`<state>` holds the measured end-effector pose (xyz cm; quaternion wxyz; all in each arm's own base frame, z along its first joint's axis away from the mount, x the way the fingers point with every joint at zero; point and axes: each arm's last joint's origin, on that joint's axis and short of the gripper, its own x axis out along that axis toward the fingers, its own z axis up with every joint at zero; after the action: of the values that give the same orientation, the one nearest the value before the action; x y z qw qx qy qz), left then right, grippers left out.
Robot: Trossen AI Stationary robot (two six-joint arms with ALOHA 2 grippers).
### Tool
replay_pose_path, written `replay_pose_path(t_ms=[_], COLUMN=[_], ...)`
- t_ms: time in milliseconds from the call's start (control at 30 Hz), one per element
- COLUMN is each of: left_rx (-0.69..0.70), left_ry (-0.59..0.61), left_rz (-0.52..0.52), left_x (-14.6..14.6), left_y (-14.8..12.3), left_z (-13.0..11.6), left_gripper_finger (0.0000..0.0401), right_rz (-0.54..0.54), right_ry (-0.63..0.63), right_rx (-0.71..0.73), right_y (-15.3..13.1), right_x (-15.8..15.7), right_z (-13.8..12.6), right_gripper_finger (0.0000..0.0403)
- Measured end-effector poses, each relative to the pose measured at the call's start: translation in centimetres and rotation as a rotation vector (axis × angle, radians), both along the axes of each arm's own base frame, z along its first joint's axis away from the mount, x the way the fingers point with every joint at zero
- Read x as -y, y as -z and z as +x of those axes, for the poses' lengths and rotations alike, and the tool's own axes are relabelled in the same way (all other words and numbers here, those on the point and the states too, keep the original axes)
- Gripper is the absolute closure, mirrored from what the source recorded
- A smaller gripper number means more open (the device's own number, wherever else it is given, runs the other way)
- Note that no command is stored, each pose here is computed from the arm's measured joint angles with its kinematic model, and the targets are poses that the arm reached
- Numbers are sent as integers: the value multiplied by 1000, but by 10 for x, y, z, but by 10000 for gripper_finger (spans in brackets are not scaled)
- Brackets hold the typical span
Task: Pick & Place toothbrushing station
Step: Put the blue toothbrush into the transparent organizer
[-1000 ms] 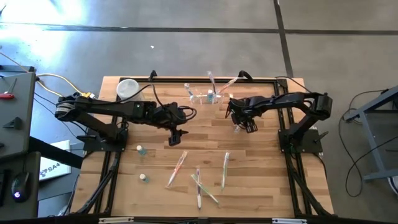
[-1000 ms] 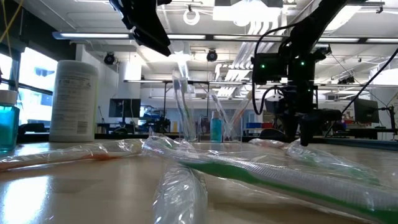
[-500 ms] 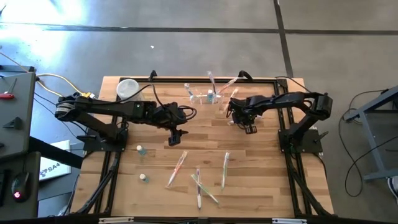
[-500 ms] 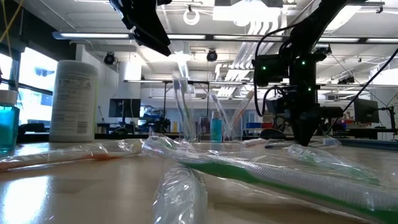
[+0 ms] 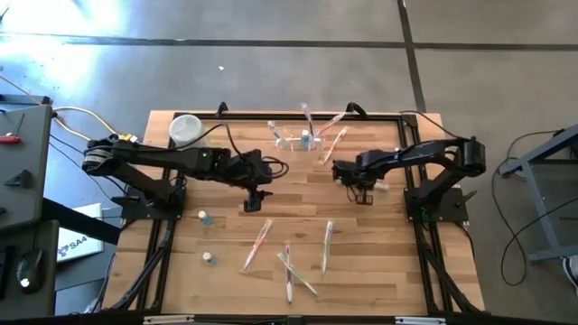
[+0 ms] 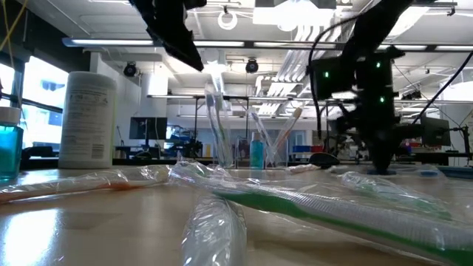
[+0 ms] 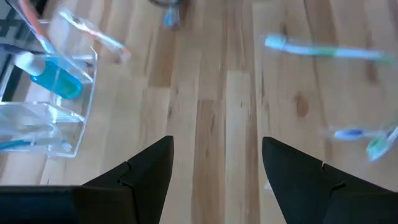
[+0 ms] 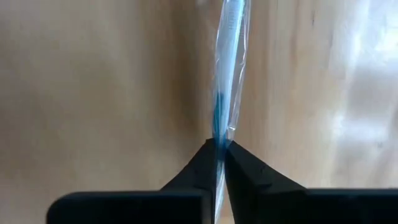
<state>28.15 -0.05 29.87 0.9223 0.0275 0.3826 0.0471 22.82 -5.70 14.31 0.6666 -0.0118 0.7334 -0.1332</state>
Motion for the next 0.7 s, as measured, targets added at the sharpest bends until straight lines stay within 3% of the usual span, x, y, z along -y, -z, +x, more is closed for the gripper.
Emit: replay_pose_path(t_ms=[367, 600, 700], left_rx=[-42, -54, -53], left_ry=[168, 293, 341], left_rz=[157, 284, 366], left_x=[0, 3, 14], left_y=[13, 21, 27], left_z=[14, 24, 32], left_gripper_finger=[160, 160, 160], right_rz=[1, 33, 36], right_ry=[49, 61, 129], right_rx=[66, 203, 265], right_y=[-46, -73, -83], right_x=[-55, -79, -84], right_z=[19, 37, 43], right_gripper_finger=[402, 401, 401])
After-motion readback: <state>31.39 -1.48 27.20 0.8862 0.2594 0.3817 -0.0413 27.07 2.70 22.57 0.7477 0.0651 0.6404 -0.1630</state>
